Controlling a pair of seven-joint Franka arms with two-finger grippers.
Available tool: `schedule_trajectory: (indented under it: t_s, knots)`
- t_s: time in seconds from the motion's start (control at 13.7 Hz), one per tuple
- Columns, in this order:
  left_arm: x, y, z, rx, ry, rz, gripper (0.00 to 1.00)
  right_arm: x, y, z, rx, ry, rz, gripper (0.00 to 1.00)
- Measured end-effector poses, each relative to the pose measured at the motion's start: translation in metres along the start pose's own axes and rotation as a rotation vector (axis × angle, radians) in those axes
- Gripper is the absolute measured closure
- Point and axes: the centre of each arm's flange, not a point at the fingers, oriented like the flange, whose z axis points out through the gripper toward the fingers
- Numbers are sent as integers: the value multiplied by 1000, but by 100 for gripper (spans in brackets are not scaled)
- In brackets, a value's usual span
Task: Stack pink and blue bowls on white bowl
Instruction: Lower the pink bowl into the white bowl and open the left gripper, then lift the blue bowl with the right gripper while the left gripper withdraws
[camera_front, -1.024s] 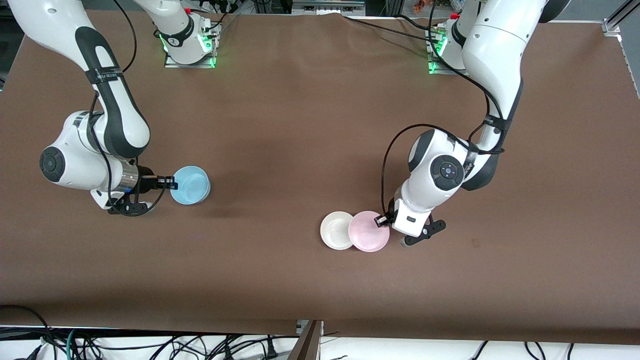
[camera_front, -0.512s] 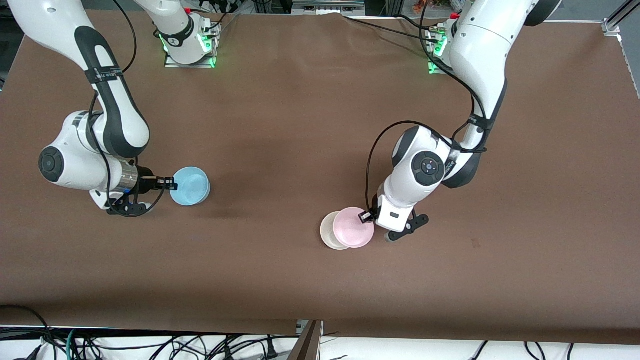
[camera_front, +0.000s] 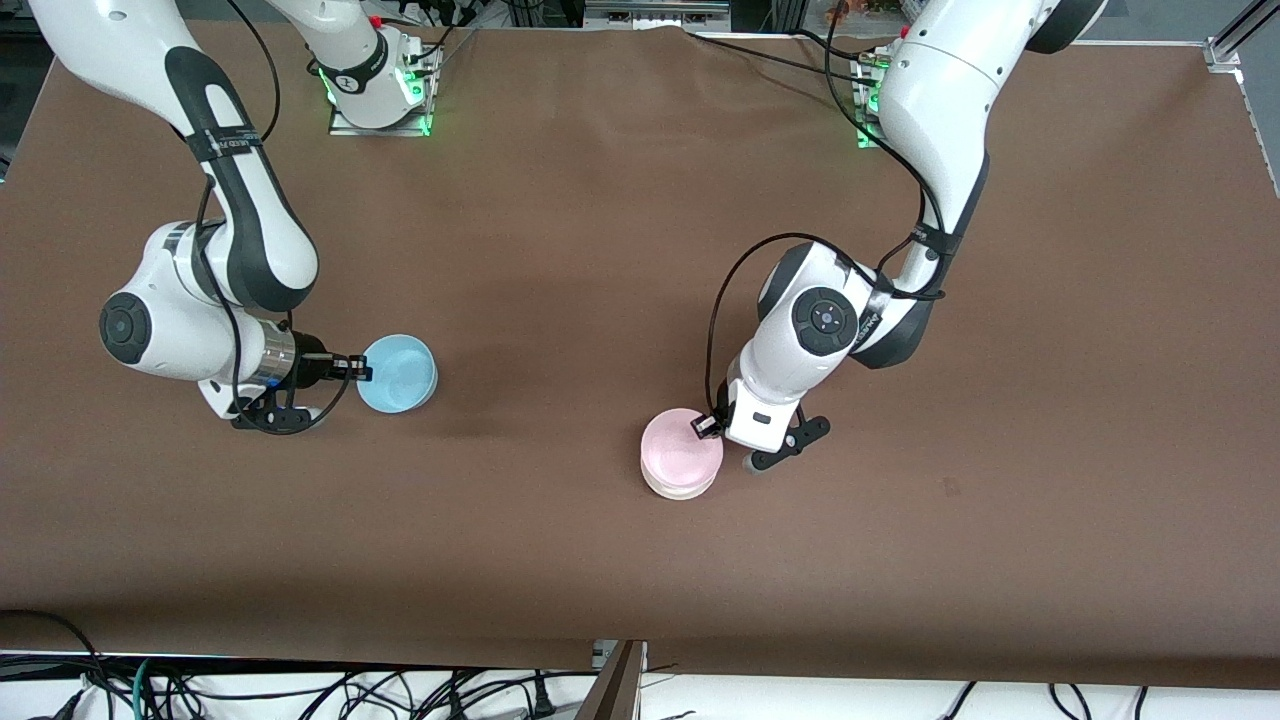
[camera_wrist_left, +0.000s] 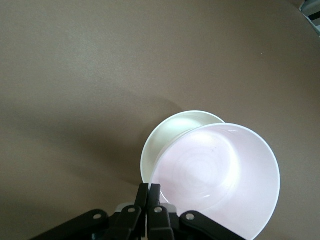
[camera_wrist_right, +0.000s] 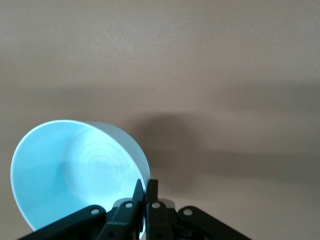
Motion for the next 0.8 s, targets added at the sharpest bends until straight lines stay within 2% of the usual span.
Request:
schedule_trajectory:
  t_s: [0.8]
  knots:
    - [2,-4,20,-8,9,-13,98,-1,-10,2,-2,-2,17,97]
